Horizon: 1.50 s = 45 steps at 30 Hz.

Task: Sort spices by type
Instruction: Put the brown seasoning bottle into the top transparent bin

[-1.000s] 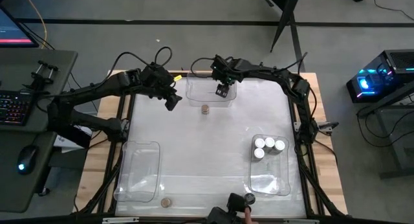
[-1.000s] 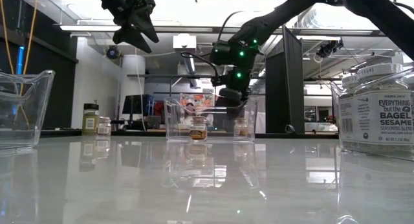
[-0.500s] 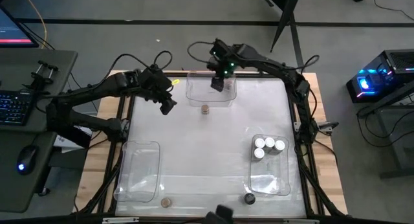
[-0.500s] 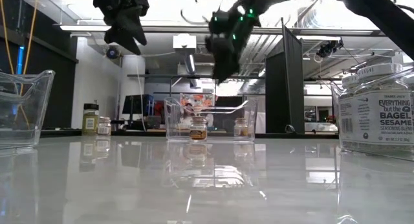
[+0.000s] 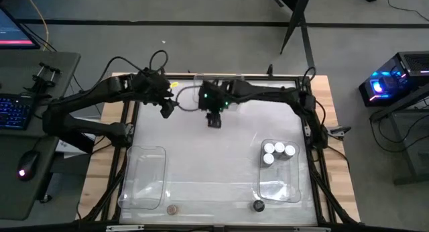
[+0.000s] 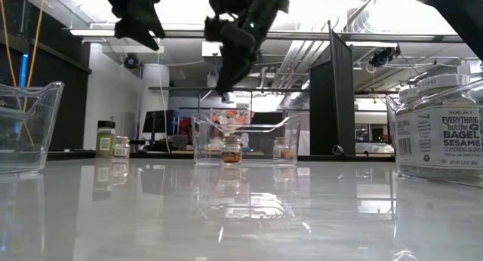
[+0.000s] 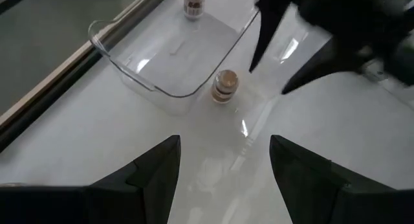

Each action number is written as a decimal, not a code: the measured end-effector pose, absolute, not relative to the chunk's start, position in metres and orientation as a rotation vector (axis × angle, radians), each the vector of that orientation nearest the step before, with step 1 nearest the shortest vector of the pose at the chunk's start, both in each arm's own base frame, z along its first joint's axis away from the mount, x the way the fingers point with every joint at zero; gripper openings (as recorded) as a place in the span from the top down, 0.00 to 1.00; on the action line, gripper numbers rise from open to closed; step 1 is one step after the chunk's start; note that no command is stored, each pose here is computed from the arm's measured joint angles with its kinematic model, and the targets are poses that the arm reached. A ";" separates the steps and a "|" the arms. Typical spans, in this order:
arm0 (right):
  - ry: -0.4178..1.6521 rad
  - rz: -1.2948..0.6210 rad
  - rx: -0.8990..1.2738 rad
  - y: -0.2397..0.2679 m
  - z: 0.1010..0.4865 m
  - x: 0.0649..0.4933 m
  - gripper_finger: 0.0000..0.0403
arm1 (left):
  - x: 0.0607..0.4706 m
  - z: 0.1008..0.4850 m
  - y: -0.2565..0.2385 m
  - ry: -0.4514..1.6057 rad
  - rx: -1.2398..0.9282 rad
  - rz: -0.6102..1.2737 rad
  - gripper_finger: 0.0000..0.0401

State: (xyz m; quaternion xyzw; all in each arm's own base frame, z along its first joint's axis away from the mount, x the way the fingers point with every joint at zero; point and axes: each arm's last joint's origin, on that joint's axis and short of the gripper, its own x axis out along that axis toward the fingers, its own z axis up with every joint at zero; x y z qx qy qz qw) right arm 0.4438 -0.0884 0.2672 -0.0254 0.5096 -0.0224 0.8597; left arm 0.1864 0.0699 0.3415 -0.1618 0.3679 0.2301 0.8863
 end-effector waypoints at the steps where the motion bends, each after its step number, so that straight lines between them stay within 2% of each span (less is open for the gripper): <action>1: 1.099 -0.064 -0.030 -0.087 0.260 0.441 0.61 | 0.184 0.343 0.069 0.756 -0.335 0.477 0.44; 4: 1.145 -0.109 0.055 -0.084 0.245 0.427 0.87 | 0.178 0.348 0.065 0.727 -0.328 0.469 0.44; 6: 1.068 -0.155 0.123 -0.081 0.249 0.417 0.96 | 0.173 0.352 0.064 0.708 -0.313 0.472 0.44; 10: 0.858 -0.319 0.291 -0.072 0.241 0.397 0.97 | 0.165 0.357 0.064 0.672 -0.268 0.540 0.44; 15: 0.618 -0.478 0.425 -0.060 0.214 0.403 0.99 | 0.161 0.361 0.067 0.630 -0.250 0.605 0.44; 19: 0.635 -0.653 0.416 -0.053 0.191 0.409 1.00 | 0.161 0.362 0.067 0.627 -0.249 0.605 0.44; 23: 0.590 -0.710 0.433 -0.055 0.196 0.417 1.00 | 0.162 0.362 0.067 0.621 -0.248 0.605 0.44; 28: 0.624 -0.802 0.411 -0.059 0.182 0.415 1.00 | 0.163 0.363 0.067 0.604 -0.247 0.605 0.44; 32: 0.604 -0.812 0.419 -0.066 0.188 0.414 1.00 | 0.164 0.365 0.068 0.585 -0.244 0.607 0.44; 45: 0.652 -0.771 0.427 -0.071 0.168 0.420 1.00 | 0.164 0.366 0.069 0.573 -0.237 0.627 0.44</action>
